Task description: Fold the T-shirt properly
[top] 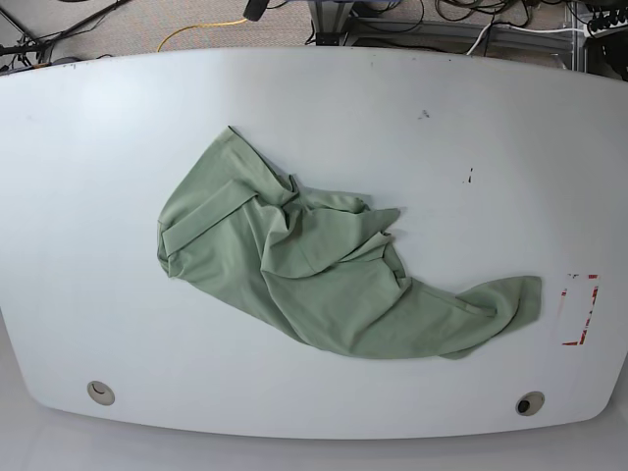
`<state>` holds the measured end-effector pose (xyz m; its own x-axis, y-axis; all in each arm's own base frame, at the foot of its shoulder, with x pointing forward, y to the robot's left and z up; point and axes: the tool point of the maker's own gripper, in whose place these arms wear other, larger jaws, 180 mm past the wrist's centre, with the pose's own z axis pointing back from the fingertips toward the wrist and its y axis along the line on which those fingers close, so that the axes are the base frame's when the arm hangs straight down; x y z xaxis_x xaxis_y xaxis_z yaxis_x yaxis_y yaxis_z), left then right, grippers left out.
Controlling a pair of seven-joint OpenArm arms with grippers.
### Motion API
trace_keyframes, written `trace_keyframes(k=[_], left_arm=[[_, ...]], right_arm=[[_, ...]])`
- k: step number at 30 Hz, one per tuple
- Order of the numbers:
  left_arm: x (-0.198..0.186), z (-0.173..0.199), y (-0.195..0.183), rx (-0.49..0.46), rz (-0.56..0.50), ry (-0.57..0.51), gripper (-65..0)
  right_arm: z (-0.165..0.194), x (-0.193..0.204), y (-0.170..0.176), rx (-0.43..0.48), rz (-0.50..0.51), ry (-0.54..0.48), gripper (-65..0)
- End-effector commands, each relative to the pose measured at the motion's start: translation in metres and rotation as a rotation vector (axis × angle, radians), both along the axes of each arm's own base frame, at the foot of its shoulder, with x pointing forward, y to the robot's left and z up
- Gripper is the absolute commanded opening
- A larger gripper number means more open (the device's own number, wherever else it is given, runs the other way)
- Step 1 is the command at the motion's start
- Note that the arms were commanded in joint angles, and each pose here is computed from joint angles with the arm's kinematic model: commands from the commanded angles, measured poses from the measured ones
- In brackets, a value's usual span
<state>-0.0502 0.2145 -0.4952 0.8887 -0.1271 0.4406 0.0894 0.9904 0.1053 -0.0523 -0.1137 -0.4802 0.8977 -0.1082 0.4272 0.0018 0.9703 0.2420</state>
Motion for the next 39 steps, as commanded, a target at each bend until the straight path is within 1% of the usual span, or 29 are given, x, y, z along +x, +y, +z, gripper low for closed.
trace_keyframes(k=[1, 3, 4, 6, 8, 10, 15, 19, 21, 25, 28, 31, 36, 38, 39], left_arm=[[0.003, 0.016, 0.004, 0.011, -0.008, -0.036, -22.6], [0.004, 0.027, 0.007, 0.022, -0.012, -0.053, -23.3], [0.006, 0.032, 0.008, 0.026, -0.017, -0.063, -23.6], [0.015, 0.044, 0.007, 0.027, -0.033, -0.095, -23.5], [0.019, 0.050, 0.006, 0.028, -0.041, -0.109, -23.3], [0.026, 0.061, 0.015, 0.054, -0.049, -0.133, -23.2], [0.050, 0.087, 0.028, 0.063, 0.000, -0.223, -22.9], [0.063, 0.107, 0.037, 0.051, 0.059, -0.287, -22.9], [0.072, 0.117, 0.041, 0.054, 0.071, -0.321, -22.9], [0.087, 0.133, 0.048, 0.073, 0.075, -0.378, -22.8], [0.090, 0.135, 0.049, 0.076, 0.076, -0.389, -22.8], [0.096, 0.135, 0.047, 0.070, 0.079, -0.406, -22.8], [0.115, 0.137, 0.047, 0.067, 0.086, -0.459, -22.8], [0.118, 0.136, 0.046, 0.065, 0.096, -0.469, -22.8], [0.121, 0.136, 0.045, 0.063, 0.105, -0.479, -22.8]], right_arm=[[0.016, -0.007, -0.001, 0.018, -0.039, -0.014, -43.3], [0.026, -0.008, -0.002, 0.039, -0.077, -0.020, -43.1], [0.032, -0.007, -0.002, 0.047, -0.091, -0.029, -41.9], [0.048, 0.002, -0.004, 0.057, -0.102, -0.064, -36.8], [0.058, 0.006, -0.003, 0.066, -0.113, -0.085, -33.3], [0.068, 0.011, -0.003, 0.074, -0.120, -0.106, -30.6], [0.091, 0.035, -0.001, 0.090, -0.124, -0.185, -30.8], [0.101, 0.049, -0.015, 0.049, -0.129, -0.234, -30.4], [0.103, 0.057, -0.019, 0.040, -0.130, -0.256, -30.4], [0.111, 0.083, -0.024, 0.047, -0.148, -0.333, -30.3], [0.115, 0.102, -0.031, 0.053, -0.173, -0.389, -30.3], [0.119, 0.120, -0.037, 0.048, -0.177, -0.442, -30.3], [0.132, 0.160, -0.031, 0.086, -0.135, -0.565, -30.3], [0.135, 0.169, -0.029, 0.095, -0.114, -0.589, -30.3], [0.135, 0.176, -0.027, 0.099, -0.085, -0.596, -30.3]])
